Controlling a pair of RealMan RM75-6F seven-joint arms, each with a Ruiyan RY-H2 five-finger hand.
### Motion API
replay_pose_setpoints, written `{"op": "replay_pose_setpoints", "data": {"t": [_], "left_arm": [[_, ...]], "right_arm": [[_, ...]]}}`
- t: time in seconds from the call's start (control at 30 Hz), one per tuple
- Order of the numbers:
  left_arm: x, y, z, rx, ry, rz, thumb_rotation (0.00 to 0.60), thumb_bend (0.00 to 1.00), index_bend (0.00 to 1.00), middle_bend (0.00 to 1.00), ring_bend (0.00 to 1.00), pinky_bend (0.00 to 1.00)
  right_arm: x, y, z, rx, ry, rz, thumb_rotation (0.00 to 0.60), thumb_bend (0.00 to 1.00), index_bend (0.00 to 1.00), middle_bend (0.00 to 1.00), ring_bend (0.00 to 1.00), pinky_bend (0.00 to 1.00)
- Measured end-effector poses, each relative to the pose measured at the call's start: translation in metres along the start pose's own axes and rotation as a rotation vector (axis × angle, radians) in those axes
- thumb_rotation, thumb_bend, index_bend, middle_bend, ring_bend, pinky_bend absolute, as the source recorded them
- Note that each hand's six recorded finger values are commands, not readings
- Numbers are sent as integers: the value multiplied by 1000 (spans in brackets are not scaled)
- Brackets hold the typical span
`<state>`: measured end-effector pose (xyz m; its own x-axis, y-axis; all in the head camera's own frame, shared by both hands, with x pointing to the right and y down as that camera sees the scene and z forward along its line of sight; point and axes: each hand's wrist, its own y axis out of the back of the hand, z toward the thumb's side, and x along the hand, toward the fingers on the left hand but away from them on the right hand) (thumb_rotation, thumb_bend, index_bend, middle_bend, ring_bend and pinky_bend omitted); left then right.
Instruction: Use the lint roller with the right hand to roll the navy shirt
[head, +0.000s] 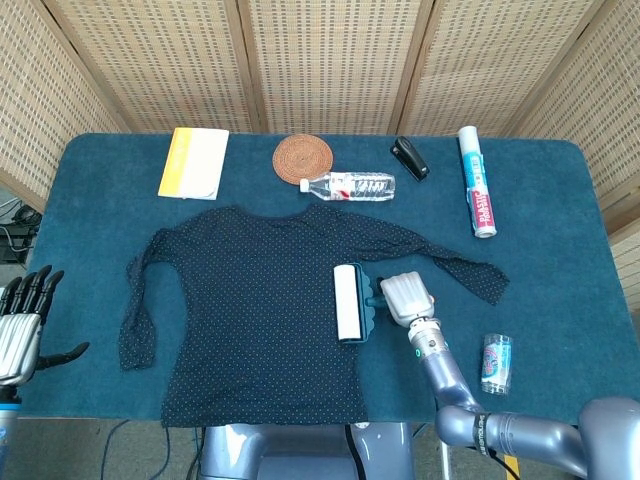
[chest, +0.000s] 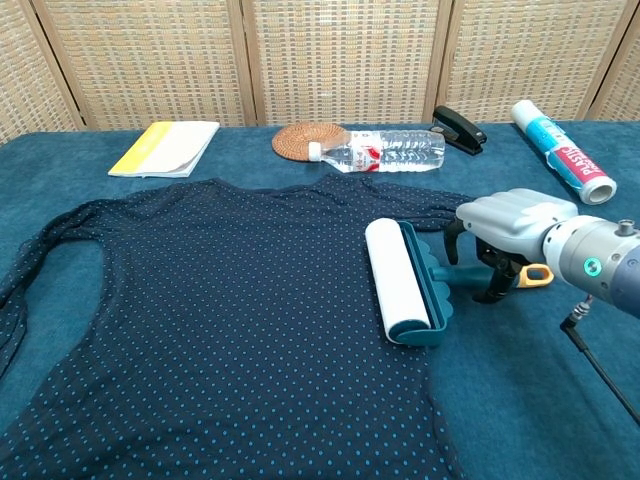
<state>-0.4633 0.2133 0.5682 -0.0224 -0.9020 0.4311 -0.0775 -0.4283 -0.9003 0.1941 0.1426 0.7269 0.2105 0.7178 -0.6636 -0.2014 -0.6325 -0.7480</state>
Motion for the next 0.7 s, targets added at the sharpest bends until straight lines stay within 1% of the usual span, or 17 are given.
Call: {"op": "replay_pose_setpoints", "data": {"t": [0.07,0.13,0.17,0.2,0.27,0.33,0.43,0.57,0.7], "left_arm": [[0,0,0,-1,0,-2,600,0,0,0,0,0],[0,-1,-1,-1,0,-4,600,0,0,0,0,0],[0,-1,-1,-1,0,-4,600,0,0,0,0,0],[0,-1,-1,-1,0,-4,600,0,0,0,0,0],[0,-1,-1,-2,0,-5,600,0,0,0,0,0],[0,-1,-1,-2,0,-6,600,0,0,0,0,0],[1,-1,0,-3,-1,-8,600,0,0,0,0,0],[1,-2,0,-2,-2,-11,600,0,0,0,0,0],[2,-3,1,-4,-4,-18,600,0,0,0,0,0]], "right_arm": [[-1,-2,-1,5,-7,8,600,410,444,1000,1000,1000],[-1,-5,-3,12,-14,18,600,487,500,1000,1000,1000],[-1,-6,-4,16,-17,22,600,546,544,1000,1000,1000],[-1,-7,-4,20,-18,25,600,585,573,1000,1000,1000],[-1,-5,-4,21,-17,19,600,679,644,1000,1000,1000],[0,-2,-4,19,-11,6,600,728,685,1000,1000,1000],[1,7,-2,19,3,-21,600,765,721,1000,1000,1000],[2,21,2,19,22,-53,600,793,731,1000,1000,1000],[1,40,11,51,47,-83,600,801,735,1000,1000,1000]]}}
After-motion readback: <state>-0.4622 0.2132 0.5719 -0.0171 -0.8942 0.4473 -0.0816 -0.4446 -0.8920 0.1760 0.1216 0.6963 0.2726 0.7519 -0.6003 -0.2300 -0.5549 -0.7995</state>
